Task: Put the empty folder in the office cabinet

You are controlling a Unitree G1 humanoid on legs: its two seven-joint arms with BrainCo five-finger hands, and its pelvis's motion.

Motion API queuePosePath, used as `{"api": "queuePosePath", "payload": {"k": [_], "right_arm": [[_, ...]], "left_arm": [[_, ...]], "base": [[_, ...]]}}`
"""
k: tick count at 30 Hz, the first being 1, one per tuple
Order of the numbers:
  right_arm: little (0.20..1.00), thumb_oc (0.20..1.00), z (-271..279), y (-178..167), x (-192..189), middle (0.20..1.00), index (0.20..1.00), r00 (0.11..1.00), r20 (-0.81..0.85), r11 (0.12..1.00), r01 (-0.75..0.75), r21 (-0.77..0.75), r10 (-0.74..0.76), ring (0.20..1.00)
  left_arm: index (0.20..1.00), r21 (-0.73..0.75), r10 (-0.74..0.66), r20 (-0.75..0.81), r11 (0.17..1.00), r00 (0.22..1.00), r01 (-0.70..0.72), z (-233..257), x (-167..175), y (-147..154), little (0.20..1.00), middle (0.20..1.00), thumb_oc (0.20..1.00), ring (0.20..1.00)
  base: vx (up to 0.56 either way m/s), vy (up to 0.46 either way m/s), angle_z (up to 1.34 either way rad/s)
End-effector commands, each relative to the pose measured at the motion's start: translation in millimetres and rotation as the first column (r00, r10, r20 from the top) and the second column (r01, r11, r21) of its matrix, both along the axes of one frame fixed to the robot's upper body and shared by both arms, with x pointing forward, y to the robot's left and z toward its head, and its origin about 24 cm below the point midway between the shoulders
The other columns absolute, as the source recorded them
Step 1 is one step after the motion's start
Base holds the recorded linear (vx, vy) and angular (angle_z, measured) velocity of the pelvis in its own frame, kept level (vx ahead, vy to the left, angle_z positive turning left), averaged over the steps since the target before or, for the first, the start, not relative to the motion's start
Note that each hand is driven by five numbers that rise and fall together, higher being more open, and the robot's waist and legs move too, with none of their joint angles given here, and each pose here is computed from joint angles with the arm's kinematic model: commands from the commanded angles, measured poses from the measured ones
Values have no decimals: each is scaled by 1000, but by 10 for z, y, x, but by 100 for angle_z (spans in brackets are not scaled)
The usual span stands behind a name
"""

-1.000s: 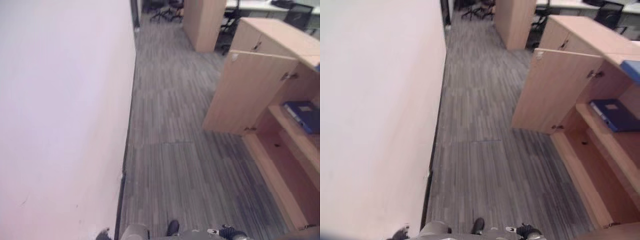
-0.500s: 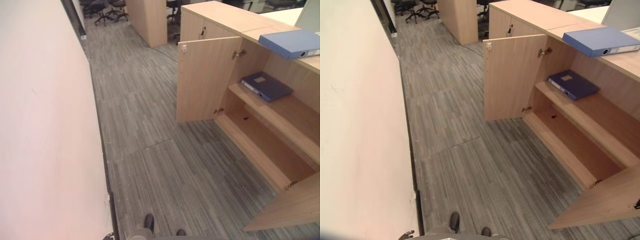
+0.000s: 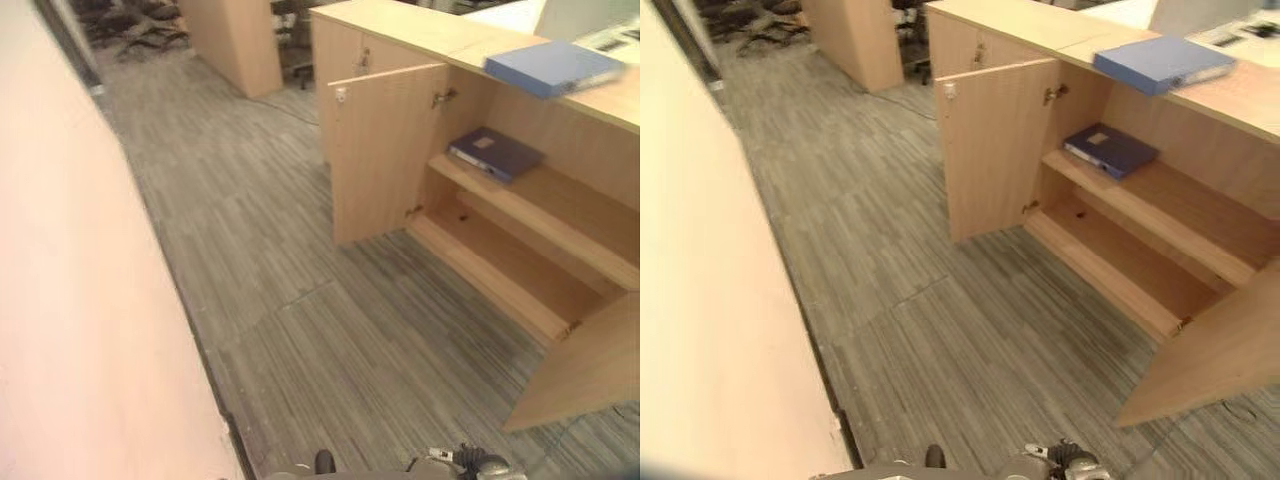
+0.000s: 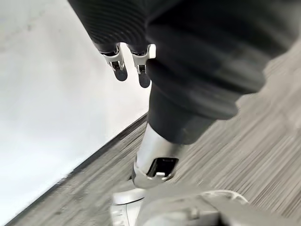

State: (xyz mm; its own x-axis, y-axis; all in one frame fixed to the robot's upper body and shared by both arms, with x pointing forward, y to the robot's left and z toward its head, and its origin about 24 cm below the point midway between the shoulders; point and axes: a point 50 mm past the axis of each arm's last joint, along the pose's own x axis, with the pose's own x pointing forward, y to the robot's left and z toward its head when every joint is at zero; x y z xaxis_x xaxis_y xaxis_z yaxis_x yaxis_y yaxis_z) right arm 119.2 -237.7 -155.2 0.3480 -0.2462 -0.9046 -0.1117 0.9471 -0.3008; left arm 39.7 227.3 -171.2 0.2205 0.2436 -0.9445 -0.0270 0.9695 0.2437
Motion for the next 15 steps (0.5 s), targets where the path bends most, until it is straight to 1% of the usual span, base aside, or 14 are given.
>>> {"api": "queuePosePath", "payload": {"k": [1,3,9,11,13,15], "right_arm": [[1000,1000,-3,76,60,1000,1000,1000,13,1000,13,18,-13,1000],[1000,1000,-11,88,41,1000,1000,1000,17,999,26,19,-26,1000],[1000,1000,-41,18,-122,1000,1000,999,-31,1000,22,-21,-23,1000],[1000,1000,-45,-40,-195,1000,1000,997,-49,998,50,-39,-52,1000],[1000,1000,-53,-47,-235,1000,1000,996,-59,997,61,-40,-63,1000],[1000,1000,-66,-34,-274,1000,1000,995,-69,997,66,-39,-69,1000]], "left_arm": [[1000,23,-43,22,999,999,42,27,121,73,1000,1000,1000,1000],[1000,40,-71,46,997,996,69,49,232,102,1000,1000,1000,1000],[1000,26,-68,57,997,996,67,35,252,22,1000,1000,1000,1000],[1000,12,-87,64,996,994,87,30,291,-33,1000,1000,1000,1000],[1000,12,-79,75,997,994,78,36,310,-25,1000,1000,1000,1000],[1000,16,-72,90,997,993,71,46,338,-11,1000,1000,1000,1000]], "base": [[360,-144,-13],[300,-165,13],[313,-119,21],[333,-200,16],[294,-210,0],[252,-235,-42]]}}
